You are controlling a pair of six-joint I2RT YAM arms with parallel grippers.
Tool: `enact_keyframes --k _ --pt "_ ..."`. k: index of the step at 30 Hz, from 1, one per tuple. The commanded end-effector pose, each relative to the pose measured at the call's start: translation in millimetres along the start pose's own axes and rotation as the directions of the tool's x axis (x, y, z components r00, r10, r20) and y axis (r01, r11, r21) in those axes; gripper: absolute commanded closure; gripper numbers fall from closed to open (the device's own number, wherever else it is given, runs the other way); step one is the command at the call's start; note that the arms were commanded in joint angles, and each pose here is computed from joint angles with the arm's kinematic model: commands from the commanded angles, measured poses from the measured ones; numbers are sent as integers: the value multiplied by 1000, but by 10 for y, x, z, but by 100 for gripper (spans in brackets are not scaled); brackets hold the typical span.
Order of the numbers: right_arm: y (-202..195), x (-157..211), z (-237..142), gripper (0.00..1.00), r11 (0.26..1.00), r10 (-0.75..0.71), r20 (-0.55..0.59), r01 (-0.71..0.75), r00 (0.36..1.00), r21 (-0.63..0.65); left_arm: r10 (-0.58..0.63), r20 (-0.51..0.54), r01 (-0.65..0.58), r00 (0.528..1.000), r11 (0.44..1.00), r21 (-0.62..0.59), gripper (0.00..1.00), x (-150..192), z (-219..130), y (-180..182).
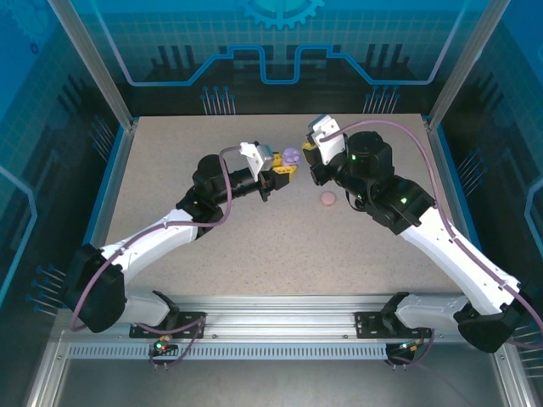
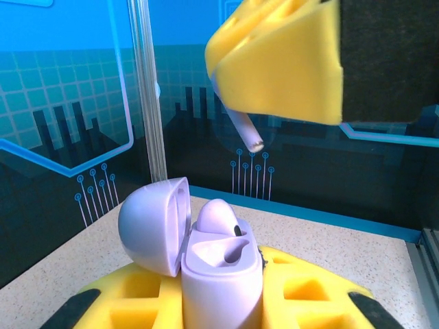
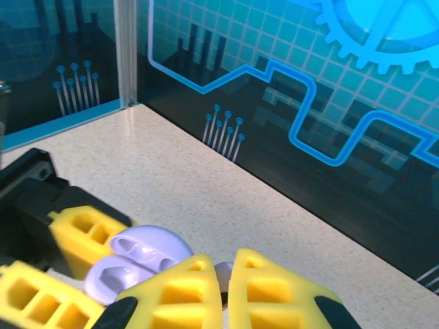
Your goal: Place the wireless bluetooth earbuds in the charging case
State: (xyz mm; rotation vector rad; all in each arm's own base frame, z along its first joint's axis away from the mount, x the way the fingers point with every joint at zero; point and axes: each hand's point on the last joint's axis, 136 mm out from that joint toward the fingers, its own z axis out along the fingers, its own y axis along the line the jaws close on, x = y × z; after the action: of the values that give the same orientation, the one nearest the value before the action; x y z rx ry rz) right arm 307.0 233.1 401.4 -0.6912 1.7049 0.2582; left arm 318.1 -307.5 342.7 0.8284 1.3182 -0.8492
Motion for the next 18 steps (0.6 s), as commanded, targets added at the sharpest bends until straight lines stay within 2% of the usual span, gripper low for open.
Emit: enact_keyframes --k 1,18 --pt "68 -70 -62 98 997 39 23 -37 999 -65 36 75 -36 997 999 4 100 -296 15 -8" --pt "193 -63 99 99 991 57 25 -54 998 -122 33 81 -33 996 999 8 100 -338 14 -14"
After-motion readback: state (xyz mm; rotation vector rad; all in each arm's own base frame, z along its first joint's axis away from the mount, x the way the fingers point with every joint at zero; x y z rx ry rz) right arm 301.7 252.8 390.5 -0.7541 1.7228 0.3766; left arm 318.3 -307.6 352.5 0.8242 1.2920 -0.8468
